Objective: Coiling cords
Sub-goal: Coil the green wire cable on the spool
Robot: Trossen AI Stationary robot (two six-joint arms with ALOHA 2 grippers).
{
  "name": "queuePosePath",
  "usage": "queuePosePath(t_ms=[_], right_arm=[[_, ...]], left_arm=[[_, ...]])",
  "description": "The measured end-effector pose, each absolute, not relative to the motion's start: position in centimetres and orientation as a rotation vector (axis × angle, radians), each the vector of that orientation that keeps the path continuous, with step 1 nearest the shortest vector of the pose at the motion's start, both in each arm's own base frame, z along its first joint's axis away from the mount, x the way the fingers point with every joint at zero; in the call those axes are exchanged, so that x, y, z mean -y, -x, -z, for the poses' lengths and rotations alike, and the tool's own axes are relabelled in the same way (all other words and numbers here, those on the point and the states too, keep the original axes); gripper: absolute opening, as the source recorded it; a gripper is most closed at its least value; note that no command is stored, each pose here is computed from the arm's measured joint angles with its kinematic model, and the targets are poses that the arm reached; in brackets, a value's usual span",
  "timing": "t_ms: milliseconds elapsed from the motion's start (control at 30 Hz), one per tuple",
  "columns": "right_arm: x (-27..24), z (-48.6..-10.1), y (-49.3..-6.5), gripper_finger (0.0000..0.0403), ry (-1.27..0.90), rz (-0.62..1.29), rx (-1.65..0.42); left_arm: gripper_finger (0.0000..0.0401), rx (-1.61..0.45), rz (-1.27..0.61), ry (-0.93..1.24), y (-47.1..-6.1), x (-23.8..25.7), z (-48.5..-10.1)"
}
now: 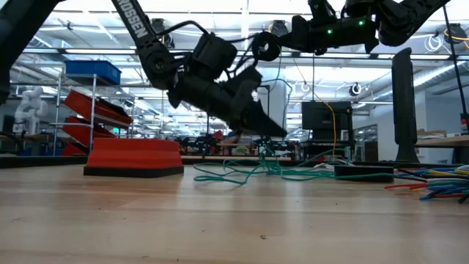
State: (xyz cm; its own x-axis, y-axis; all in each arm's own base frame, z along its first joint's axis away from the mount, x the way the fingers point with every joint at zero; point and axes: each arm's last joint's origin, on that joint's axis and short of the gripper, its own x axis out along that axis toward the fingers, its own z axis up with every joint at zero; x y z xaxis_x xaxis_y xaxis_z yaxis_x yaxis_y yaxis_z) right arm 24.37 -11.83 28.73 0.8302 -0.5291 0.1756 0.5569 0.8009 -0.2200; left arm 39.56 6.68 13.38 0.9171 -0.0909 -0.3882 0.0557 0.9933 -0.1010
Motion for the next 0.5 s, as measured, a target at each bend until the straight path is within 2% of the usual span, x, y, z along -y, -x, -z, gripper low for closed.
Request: queuePosePath(t_ms=[267,500], right_arm=[[11.8,-28.9,-24.3,0.0,0.3,0.587,0.115],[11.8,-29.1,-24.3,0.0,0.325,0.592,0.128]], left_arm=[[0.0,-0.55,0.141,0.121,-39.7,-3.5,-10.1],[0.0,-0.677,0.165,0.108,-39.2,-2.4,-9.3]])
